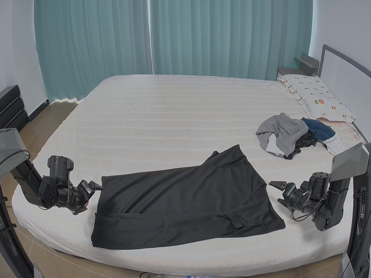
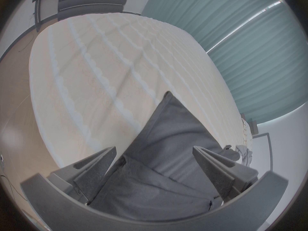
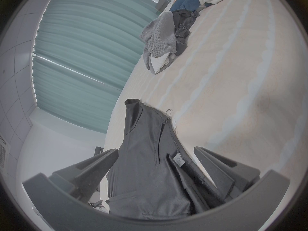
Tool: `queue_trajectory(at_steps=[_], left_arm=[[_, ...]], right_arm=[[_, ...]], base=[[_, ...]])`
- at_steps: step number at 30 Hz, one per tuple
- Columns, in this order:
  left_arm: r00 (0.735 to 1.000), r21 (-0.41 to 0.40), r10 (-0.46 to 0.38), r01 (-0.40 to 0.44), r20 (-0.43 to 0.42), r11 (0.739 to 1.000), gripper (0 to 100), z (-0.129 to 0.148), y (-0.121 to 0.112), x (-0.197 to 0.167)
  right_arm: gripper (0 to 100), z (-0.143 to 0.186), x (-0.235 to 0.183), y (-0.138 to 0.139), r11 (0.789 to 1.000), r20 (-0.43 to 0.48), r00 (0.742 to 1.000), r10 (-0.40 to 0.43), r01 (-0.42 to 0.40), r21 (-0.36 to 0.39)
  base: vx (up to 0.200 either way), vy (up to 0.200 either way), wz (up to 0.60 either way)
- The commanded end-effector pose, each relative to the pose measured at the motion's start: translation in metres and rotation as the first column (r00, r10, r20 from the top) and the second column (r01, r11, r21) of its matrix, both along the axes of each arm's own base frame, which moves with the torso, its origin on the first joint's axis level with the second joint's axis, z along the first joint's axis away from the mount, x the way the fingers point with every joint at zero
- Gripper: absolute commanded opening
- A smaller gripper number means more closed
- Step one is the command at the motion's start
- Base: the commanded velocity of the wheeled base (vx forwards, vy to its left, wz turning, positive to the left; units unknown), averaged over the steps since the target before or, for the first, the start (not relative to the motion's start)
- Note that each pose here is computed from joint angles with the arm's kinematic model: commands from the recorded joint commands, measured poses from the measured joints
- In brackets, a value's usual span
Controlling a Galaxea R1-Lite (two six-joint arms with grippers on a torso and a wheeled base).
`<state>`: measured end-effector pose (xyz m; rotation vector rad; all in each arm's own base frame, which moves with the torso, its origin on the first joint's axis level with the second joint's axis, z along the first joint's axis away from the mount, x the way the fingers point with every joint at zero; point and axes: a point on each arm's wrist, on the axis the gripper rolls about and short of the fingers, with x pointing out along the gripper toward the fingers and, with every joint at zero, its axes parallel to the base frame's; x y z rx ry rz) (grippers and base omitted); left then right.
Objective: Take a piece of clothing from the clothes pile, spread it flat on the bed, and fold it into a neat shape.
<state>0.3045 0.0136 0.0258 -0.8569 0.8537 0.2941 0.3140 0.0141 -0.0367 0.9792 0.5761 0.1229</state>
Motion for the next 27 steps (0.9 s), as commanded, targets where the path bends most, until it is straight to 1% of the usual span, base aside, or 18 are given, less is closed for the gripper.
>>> queue_trajectory(at_steps=[1, 8, 15, 16, 21, 22, 24, 27], left_arm=[[1.0, 0.0, 0.003, -0.003, 0.004, 1.0, 100, 0.0, 0.001, 0.001], [1.0, -0.005, 0.0, 0.0, 0.005, 1.0, 100, 0.0, 0.002, 0.002], [1.0, -0.01, 0.006, -0.006, 0.017, 1.0, 100, -0.004, 0.004, 0.014], [0.999, -0.006, 0.009, -0.009, 0.042, 1.0, 100, 0.0, 0.007, 0.023], [0.995, 0.012, 0.001, -0.002, 0.096, 1.0, 100, 0.002, 0.013, 0.047], [0.994, 0.027, -0.015, 0.013, 0.11, 1.0, 100, -0.002, 0.014, 0.06], [0.992, 0.04, -0.033, 0.028, 0.119, 0.999, 100, -0.009, 0.015, 0.073], [0.989, 0.042, -0.057, 0.052, 0.137, 0.998, 100, -0.017, 0.016, 0.089]], right_arm=[[100, 0.001, 0.0, 0.001, 1.0, 0.012, 1.0, 0.003, -0.003, -0.001], [100, 0.0, 0.0, 0.001, 1.0, 0.009, 1.0, 0.003, -0.003, -0.002], [100, -0.001, 0.0, 0.002, 1.0, 0.005, 1.0, 0.005, -0.005, -0.005], [100, -0.001, 0.0, 0.002, 1.0, 0.006, 1.0, 0.006, -0.006, -0.006], [100, -0.002, 0.0, 0.002, 1.0, 0.005, 1.0, 0.008, -0.008, -0.007], [100, -0.002, 0.0, 0.003, 1.0, 0.005, 1.0, 0.011, -0.011, -0.008], [100, -0.002, 0.0, 0.004, 1.0, 0.004, 1.0, 0.012, -0.012, -0.01], [100, -0.002, 0.0, 0.003, 1.0, 0.004, 1.0, 0.012, -0.012, -0.009]], base=[[0.0, 0.0, 0.0], [0.0, 0.0, 0.0], [0.0, 0.0, 0.0], [0.0, 0.0, 0.0], [0.0, 0.0, 0.0], [0.0, 0.0, 0.0], [0.0, 0.0, 0.0], [0.0, 0.0, 0.0]])
